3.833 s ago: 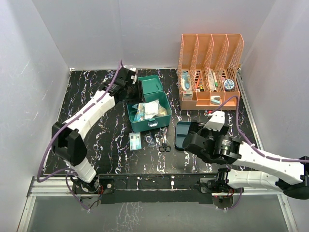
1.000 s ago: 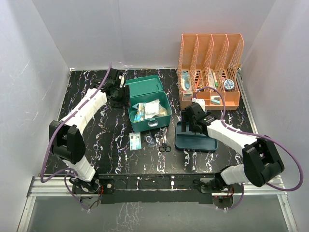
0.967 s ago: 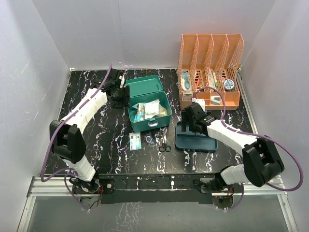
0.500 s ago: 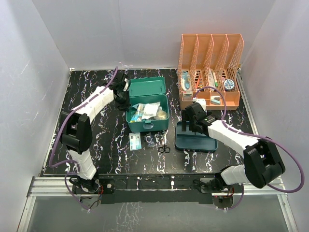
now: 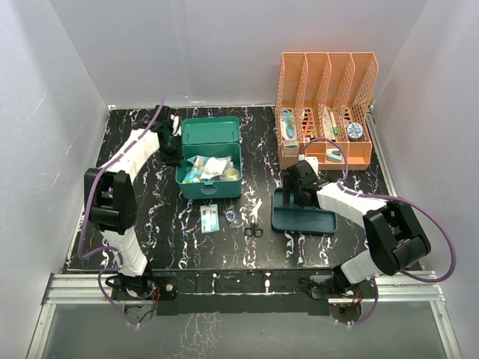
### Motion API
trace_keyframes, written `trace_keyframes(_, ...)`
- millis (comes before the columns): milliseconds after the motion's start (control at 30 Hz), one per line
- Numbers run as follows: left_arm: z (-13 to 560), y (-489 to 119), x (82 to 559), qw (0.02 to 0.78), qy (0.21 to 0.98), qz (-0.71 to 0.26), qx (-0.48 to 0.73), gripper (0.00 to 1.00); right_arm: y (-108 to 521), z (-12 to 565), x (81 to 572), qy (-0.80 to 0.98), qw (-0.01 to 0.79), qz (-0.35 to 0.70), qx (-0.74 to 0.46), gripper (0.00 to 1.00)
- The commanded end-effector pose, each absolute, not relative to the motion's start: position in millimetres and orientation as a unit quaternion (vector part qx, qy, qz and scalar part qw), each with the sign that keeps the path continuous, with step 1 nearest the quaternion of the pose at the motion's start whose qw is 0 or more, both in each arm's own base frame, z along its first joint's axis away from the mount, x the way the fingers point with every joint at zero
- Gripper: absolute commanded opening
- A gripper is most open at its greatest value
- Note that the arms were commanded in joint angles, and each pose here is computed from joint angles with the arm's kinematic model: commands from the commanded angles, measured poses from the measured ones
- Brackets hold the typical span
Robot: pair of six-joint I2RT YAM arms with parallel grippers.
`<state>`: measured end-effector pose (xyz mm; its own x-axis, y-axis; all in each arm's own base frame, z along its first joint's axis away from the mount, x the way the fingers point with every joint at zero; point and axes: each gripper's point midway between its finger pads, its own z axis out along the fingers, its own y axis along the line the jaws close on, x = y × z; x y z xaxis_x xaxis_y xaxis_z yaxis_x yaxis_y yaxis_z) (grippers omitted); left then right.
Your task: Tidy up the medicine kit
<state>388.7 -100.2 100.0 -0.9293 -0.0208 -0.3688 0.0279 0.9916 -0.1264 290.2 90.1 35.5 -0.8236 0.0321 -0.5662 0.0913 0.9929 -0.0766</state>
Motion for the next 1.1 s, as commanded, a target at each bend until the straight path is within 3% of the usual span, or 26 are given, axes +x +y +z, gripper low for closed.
trace_keyframes(0, 115.2, -71.4, 402.9, 0.212, 0.976, -0.057, -0.004, 0.00, 99.4, 30.5, 305.8, 0.949, 0.311, -0.032, 0.037, 0.92)
trace_keyframes(133, 114.8, -54.0, 411.5, 0.216, 0.975, -0.054, -0.008, 0.00, 103.6, 22.9, 307.3, 0.953, 0.301, -0.027, 0.035, 0.70)
trace_keyframes(400, 116.0, -15.6, 422.8, 0.223, 0.973, -0.058, -0.004, 0.00, 105.7, 21.3, 307.4, 0.955, 0.292, -0.025, 0.038, 0.00)
trace_keyframes(700, 117.1, 21.6, 420.2, 0.221, 0.972, -0.074, 0.003, 0.00, 123.4, 79.1, 313.0, 0.941, 0.337, 0.000, 0.042, 0.00)
trace_keyframes(1067, 123.0, 24.3, 411.3, 0.223, 0.970, -0.093, 0.011, 0.00, 198.2, 176.7, 344.0, 0.909, 0.415, 0.037, 0.009, 0.00)
